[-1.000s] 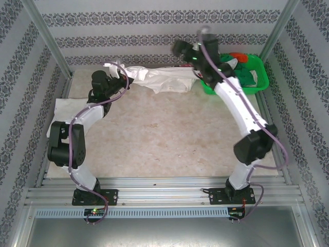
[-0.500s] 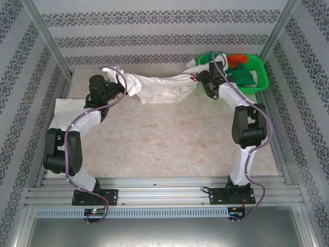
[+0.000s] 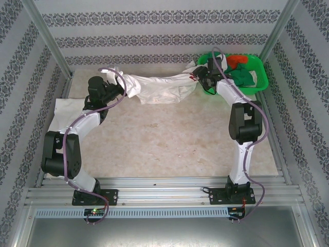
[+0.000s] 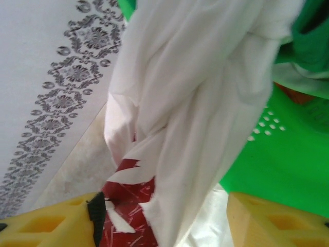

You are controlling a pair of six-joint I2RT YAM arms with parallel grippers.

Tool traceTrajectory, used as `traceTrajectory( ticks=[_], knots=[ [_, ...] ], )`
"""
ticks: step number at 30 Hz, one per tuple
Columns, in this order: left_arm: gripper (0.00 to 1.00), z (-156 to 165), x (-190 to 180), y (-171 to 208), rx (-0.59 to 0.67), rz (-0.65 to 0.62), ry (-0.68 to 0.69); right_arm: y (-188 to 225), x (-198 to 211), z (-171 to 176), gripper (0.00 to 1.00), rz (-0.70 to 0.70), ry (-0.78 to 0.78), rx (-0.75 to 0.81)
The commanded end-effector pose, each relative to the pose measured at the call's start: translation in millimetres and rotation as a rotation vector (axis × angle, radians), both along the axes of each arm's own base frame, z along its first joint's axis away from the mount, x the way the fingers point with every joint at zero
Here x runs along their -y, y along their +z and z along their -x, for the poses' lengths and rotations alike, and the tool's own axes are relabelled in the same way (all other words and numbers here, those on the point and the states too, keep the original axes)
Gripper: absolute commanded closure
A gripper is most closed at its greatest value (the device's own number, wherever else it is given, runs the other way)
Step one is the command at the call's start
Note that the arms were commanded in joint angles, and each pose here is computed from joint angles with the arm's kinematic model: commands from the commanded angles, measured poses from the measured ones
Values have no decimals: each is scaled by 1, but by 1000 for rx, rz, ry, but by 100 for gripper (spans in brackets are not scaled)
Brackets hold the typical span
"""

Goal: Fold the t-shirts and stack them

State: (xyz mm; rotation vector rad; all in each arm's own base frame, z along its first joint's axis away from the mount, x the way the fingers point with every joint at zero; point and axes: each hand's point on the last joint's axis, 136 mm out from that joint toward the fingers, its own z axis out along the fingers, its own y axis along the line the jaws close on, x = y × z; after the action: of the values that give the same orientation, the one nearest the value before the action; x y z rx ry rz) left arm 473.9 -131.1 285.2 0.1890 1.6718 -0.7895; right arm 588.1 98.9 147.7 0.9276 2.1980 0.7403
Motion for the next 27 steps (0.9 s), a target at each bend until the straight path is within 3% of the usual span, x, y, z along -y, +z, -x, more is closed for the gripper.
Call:
traceTrajectory(
  ticks=[1,5,8,17,22,27],
  knots=[
    [100,5,-8,18,55,-6,18,0,-5,-13,48,-32,33,8],
    [100,5,-9,20,61,-9,21,3,-4,-22,76,-30,45,12],
    [100,7,-10,22,65,-14,29,30,-2,-24,99,-5,52,61],
    [99,7,-32,53,132,-53,123,177,-11,-3,100,118,99,391],
    [99,3,-71,100,213,-50,223,268,-28,30,100,136,129,616],
    [99,16,-116,159,332,-39,317,330,-48,77,100,165,164,776]
  ],
)
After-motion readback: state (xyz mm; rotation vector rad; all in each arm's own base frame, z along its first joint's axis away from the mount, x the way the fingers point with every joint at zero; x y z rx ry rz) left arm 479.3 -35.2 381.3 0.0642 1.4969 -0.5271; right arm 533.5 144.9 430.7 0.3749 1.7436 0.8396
